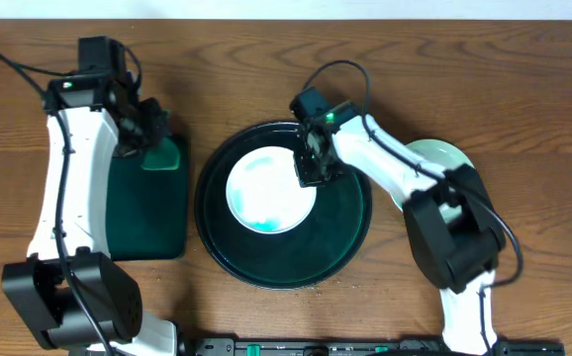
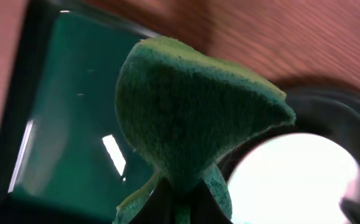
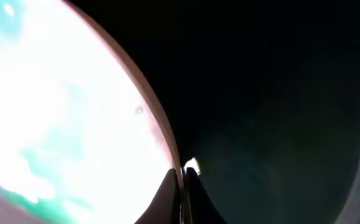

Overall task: Clean dirty plates on tray and stack at the side
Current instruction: 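Retract left gripper with sponge to the dark green tray, then lift the plate with right gripper and place it on the stack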

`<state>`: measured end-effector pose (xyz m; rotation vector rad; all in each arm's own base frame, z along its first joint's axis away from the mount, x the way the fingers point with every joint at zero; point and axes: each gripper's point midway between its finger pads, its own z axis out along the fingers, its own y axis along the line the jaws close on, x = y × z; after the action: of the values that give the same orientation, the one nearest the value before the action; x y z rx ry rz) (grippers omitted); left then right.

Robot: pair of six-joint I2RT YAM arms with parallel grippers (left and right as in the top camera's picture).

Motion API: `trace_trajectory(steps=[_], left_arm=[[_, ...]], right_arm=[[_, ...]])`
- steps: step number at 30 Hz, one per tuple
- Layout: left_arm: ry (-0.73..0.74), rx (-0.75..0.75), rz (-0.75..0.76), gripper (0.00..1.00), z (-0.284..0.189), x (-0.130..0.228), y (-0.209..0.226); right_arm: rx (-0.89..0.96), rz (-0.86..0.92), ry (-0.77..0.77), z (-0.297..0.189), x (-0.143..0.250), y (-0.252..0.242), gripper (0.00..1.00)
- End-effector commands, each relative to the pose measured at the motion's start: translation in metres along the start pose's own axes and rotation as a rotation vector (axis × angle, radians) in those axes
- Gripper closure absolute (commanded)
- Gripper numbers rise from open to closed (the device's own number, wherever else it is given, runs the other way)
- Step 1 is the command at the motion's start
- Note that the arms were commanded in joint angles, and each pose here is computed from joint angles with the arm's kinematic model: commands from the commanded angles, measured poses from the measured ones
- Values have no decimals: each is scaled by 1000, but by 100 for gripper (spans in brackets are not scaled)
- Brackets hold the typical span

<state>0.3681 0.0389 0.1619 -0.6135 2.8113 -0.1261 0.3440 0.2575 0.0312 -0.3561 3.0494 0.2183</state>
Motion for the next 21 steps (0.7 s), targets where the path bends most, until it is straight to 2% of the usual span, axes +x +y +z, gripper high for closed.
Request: trace_trajectory(steps=[1,3,9,21], left_arm=[[-14,-35,-34,93,-1,-7,13],[-13,-32,-36,93,-1,-7,13],[-7,-34,-36,93,-1,-5,14],[18,-42,-37,93,0,1,16]], right_arm=[[279,-89,-256,-68,-23,-20,99],[427,-116,-354,-96,-27,-26,99],[708,-245,-550,-159,-25,-18,99],[1087,-334,-902,-260,5,25,99]])
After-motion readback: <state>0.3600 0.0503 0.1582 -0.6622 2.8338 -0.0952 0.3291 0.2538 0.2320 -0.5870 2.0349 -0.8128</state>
